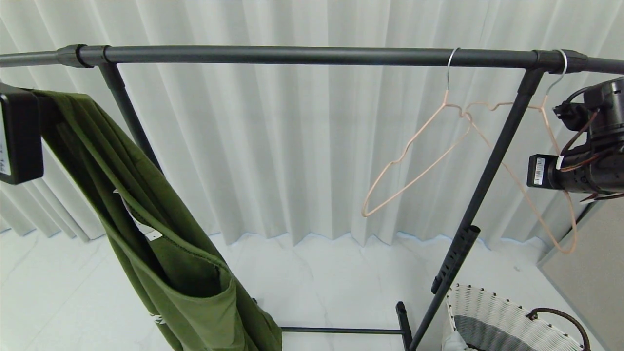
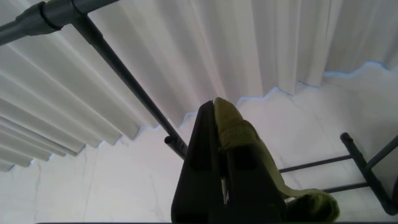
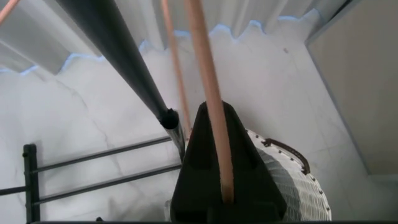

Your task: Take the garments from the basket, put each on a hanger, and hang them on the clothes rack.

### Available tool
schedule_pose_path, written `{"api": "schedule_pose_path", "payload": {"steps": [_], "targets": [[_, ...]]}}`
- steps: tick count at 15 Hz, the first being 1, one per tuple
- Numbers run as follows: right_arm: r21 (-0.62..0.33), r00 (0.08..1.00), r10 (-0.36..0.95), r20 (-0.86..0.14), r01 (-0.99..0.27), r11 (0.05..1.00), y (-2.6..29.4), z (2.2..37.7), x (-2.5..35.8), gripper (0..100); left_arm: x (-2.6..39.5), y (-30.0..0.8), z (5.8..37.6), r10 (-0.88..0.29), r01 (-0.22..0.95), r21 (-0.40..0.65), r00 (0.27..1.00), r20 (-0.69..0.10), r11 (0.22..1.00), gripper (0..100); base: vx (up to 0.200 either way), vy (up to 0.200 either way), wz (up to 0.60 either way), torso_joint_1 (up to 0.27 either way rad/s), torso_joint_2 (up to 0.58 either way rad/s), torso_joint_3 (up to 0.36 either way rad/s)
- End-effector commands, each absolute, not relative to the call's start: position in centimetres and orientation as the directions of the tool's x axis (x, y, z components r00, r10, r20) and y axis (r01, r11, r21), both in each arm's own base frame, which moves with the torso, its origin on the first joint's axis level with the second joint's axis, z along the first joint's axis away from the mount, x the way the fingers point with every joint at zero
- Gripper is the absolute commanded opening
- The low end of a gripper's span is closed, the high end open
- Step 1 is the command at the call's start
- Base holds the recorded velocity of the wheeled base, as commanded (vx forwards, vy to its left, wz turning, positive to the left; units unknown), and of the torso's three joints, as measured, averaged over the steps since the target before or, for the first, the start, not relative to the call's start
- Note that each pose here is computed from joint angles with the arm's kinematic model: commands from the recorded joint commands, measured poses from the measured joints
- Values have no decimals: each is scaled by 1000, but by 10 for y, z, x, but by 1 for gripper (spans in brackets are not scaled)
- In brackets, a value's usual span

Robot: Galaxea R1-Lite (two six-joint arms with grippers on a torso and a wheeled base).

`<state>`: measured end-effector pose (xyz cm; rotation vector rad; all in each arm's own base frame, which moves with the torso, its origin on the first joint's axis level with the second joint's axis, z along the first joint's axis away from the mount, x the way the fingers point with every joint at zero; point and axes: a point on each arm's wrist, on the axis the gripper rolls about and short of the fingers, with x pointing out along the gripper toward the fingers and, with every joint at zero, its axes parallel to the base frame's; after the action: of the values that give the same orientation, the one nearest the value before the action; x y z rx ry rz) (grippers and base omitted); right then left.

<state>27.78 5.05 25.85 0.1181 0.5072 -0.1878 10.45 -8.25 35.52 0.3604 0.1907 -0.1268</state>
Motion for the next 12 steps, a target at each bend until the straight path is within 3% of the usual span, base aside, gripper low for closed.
{"api": "schedule_pose_path", "payload": {"steps": [1, 5, 12], "targets": [[70, 862, -151, -484, 210, 975, 49, 261, 275, 0, 104, -83, 355, -89, 157, 336, 974, -208, 929, 0, 0, 0, 0, 0, 0, 0], [91, 883, -146, -446, 207, 974, 47, 274, 263, 0, 104, -82, 355, -88, 155, 336, 974, -207, 929, 0, 0, 0, 0, 0, 0, 0], [106, 901, -137, -411, 197, 975, 37, 300, 208, 0, 104, -82, 353, -82, 153, 345, 974, -212, 926, 0, 0, 0, 0, 0, 0, 0]]}}
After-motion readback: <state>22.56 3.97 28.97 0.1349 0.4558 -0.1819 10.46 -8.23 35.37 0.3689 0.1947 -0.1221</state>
